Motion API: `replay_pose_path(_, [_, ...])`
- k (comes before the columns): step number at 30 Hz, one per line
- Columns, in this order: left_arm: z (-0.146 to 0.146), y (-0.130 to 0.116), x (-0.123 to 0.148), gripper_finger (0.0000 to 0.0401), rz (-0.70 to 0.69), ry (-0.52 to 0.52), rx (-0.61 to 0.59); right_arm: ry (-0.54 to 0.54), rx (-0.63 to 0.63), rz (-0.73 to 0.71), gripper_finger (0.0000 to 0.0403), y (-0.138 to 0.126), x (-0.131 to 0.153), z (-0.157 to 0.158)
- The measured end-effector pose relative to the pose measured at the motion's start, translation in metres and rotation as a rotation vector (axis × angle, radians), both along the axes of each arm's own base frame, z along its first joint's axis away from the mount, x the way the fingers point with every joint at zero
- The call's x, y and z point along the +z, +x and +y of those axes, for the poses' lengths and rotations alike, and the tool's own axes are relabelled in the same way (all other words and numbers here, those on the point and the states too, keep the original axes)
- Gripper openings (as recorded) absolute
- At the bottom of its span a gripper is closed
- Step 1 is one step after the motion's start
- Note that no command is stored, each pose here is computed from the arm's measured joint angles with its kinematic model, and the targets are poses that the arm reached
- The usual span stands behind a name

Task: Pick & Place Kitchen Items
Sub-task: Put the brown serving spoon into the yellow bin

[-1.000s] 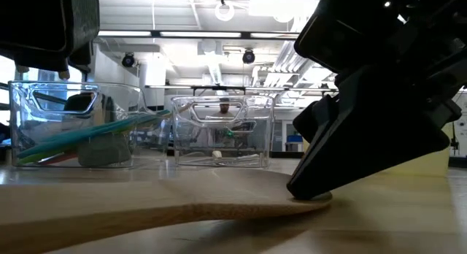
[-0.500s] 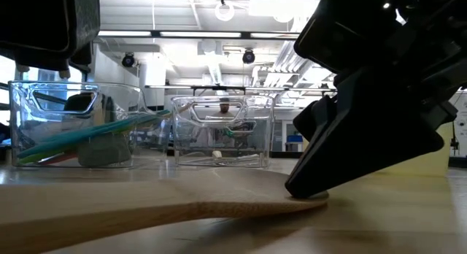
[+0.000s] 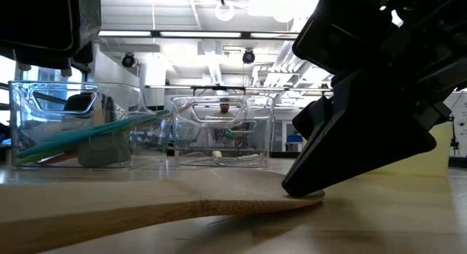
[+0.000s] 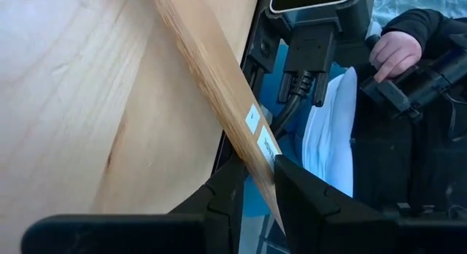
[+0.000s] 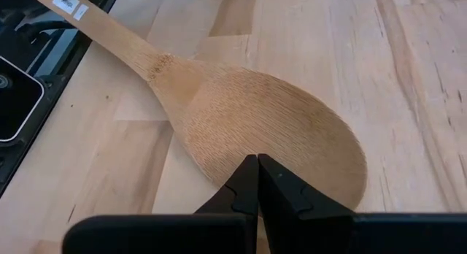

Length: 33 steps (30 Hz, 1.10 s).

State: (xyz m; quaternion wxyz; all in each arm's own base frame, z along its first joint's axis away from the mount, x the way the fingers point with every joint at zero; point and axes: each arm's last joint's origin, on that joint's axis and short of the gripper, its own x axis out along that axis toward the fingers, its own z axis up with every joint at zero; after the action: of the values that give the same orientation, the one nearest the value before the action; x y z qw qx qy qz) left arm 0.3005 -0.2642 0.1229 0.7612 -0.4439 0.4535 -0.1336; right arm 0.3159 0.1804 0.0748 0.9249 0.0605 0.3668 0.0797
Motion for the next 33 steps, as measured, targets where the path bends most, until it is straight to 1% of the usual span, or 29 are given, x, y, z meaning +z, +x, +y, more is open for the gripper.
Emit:
replay_pose_path(3, [0.001,0.001,0.0,0.0081,-0.02,0.021,0.034,0.0,-0.001,0.0,0.0002,0.0,0.0,0.0])
replay_pose_path(7, [0.004,0.004,0.0,0.0118,-0.045,0.048,0.092,0.002,-0.001,-0.001,0.0002,0.0,0.0,0.0])
replay_pose_path(10, [0.004,0.004,0.0,0.0142,-0.05,0.053,0.097,0.003,-0.001,-0.001,0.0002,0.0,0.0,0.0])
replay_pose_path(13, [0.004,0.004,0.0,0.0155,-0.033,0.035,0.1,0.003,-0.002,-0.001,0.0002,0.0,0.0,0.0])
replay_pose_path(27, [0.001,0.004,0.002,0.0159,-0.043,-0.013,0.085,0.0,-0.002,-0.002,0.0002,0.0,0.0,0.0])
replay_pose_path(30, [-0.003,0.008,0.0,0.0159,-0.07,-0.042,0.083,0.0,-0.002,-0.002,0.0002,0.0,0.0,0.0])
replay_pose_path(33, [-0.008,0.013,-0.005,0.0159,-0.057,-0.05,0.061,-0.002,-0.004,-0.003,0.0002,0.0,0.0,0.0])
